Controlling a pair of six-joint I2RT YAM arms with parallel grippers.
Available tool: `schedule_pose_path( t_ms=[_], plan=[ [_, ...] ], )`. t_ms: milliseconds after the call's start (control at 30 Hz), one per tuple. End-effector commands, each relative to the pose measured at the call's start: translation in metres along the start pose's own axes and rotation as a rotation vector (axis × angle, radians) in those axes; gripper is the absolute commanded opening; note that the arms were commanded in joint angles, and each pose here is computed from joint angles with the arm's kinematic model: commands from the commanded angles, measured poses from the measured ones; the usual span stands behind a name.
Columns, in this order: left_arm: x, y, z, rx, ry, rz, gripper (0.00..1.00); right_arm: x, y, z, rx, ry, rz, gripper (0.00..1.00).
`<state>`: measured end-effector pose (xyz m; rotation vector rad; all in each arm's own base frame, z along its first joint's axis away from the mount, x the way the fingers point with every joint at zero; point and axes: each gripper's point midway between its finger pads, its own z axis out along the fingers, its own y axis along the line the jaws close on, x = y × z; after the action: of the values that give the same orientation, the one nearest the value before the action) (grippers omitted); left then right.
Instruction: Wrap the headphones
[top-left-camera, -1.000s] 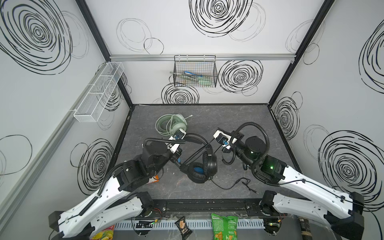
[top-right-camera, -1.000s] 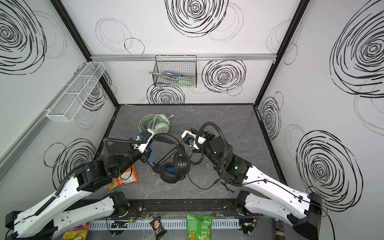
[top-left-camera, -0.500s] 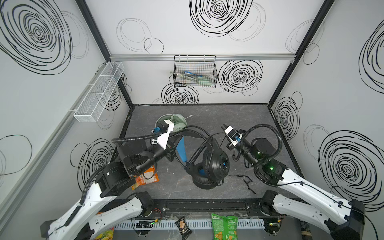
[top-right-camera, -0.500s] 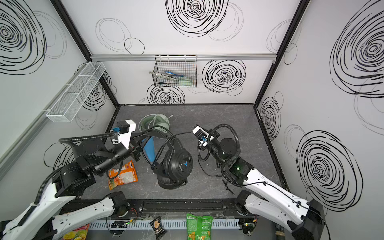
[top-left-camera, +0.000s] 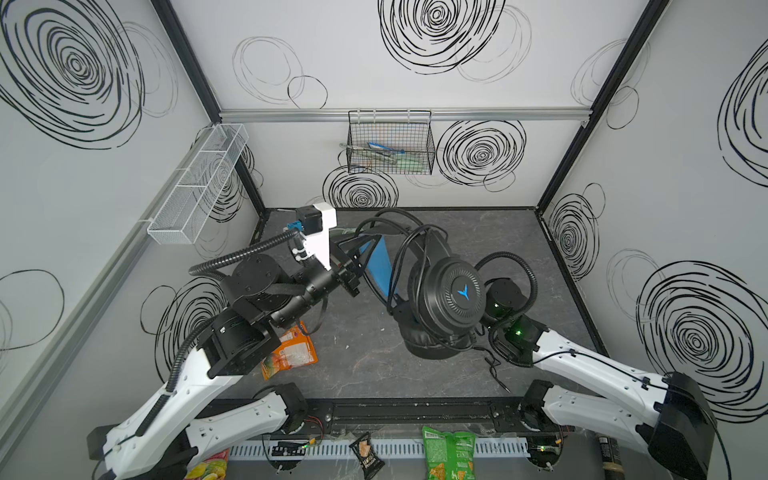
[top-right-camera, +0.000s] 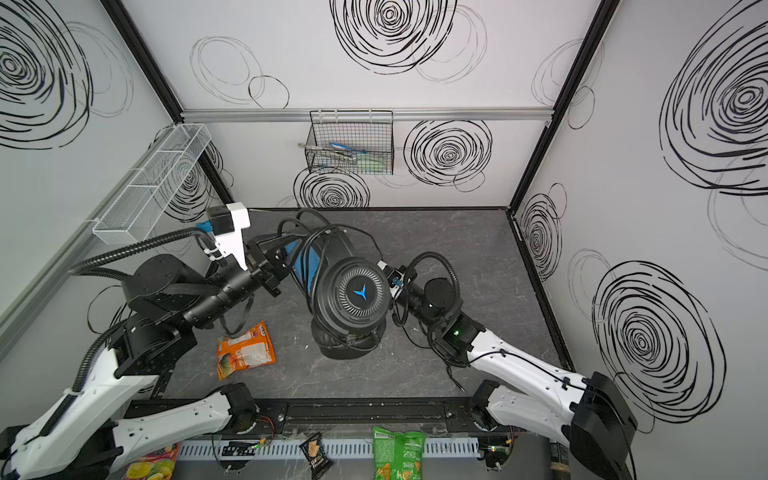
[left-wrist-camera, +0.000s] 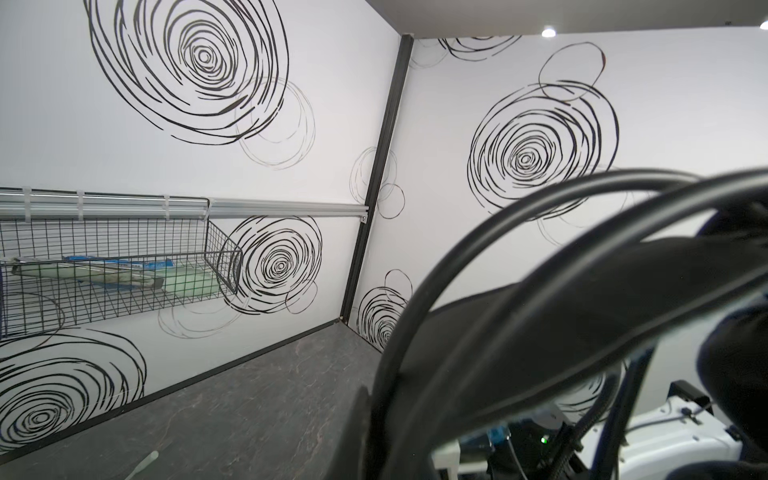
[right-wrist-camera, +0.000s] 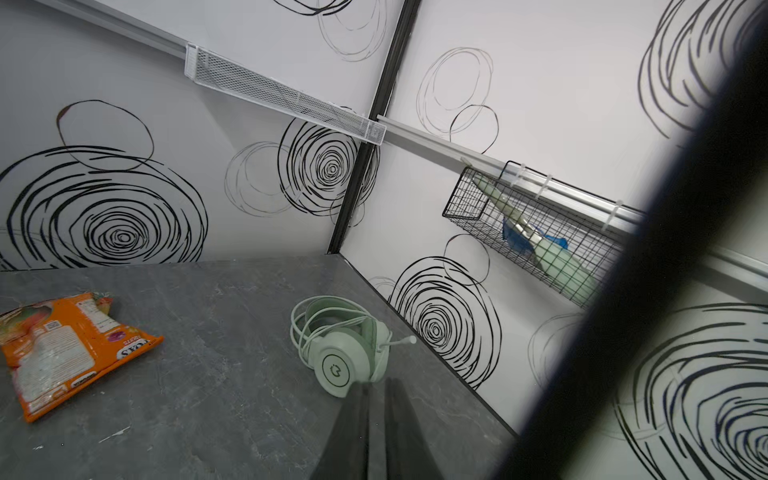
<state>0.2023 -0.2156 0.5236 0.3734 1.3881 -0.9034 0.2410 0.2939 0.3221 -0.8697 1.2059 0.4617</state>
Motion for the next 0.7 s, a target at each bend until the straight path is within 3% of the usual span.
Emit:
schedule_pose_path(
  t_ms=[0, 300, 667],
  plan=[
    [-0.085, -0.015, -0.006, 0.051, -0.288, -0.104, 0.00, -0.010, 0.004, 0.002, -0.024, -0.061, 0.046, 0.13],
    [-0.119, 0.006, 0.021, -0.098, -0.384, -0.129, 0.00, 0.003, 0.020, 0.009, -0.062, -0.033, 0.074, 0.11],
    [-0.117, 0.051, 0.047, -0.330, -0.444, -0.089, 0.00, 0.034, 0.059, 0.021, -0.059, 0.111, 0.043, 0.02]
  ],
)
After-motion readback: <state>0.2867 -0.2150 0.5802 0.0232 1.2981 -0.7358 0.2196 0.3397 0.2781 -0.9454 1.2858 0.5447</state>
